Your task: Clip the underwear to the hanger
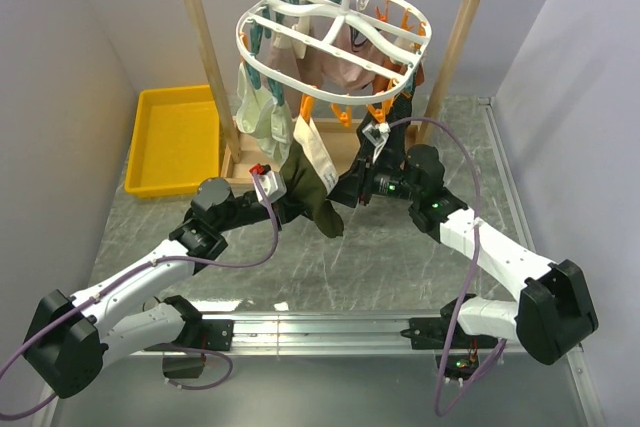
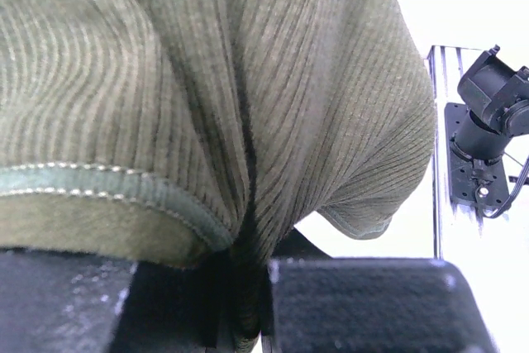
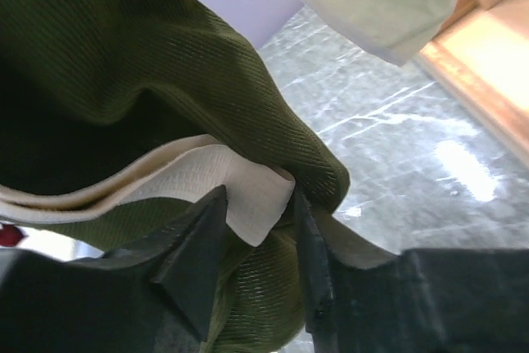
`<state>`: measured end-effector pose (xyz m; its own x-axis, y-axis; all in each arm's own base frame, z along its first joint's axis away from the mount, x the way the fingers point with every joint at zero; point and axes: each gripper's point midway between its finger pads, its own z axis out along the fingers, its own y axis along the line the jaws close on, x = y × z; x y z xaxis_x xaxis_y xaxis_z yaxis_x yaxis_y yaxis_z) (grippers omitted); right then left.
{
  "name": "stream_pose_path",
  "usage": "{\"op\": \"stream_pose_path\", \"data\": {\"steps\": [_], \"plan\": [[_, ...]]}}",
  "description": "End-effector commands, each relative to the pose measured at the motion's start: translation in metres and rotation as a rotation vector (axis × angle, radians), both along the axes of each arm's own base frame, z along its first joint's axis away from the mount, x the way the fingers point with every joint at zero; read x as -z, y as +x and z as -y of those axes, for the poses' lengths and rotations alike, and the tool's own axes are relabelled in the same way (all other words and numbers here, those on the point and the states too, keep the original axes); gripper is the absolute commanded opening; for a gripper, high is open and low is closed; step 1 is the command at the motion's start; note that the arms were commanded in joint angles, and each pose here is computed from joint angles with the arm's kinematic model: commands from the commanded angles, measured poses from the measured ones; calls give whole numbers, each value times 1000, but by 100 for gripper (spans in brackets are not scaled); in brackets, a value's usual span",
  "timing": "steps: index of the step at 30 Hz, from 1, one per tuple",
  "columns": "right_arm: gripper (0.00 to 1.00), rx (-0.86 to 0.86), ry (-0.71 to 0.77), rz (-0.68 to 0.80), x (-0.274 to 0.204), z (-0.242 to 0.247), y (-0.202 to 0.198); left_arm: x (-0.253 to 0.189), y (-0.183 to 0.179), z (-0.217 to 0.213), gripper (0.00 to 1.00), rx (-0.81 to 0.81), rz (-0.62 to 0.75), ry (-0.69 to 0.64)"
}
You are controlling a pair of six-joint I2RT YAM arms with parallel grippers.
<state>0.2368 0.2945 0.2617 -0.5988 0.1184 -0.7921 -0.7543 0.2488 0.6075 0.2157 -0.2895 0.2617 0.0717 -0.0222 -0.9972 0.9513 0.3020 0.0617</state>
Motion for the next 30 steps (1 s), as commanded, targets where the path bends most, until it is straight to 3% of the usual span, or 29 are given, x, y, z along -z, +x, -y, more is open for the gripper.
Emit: {"op": "stream_pose_path", "data": {"steps": [1,3,6,10,20,24,26,30], "plan": [[42,-61,77,10,-24,-8,-7,-34,-1,2,16,22,92,-57],[36,-69,88,7,-26,-8,-8,-33,1,2,16,18,90,-55],[16,-86,92,6,-28,-8,-12,-31,4,2,16,1,77,-50],[0,-71,79,39,-36,0,-16,-27,11,1,15,-33,55,-28],[0,58,26,124,-48,39,-32,-13,27,-11,18,-164,-113,4],[0,109,-7,165,-50,52,-41,-9,25,-14,34,-178,-166,12],[0,154,-19,212,-55,61,-45,-8,20,-16,48,-176,-183,16],[0,210,-42,267,-54,74,-50,-7,1,-23,50,-131,-174,47]]}}
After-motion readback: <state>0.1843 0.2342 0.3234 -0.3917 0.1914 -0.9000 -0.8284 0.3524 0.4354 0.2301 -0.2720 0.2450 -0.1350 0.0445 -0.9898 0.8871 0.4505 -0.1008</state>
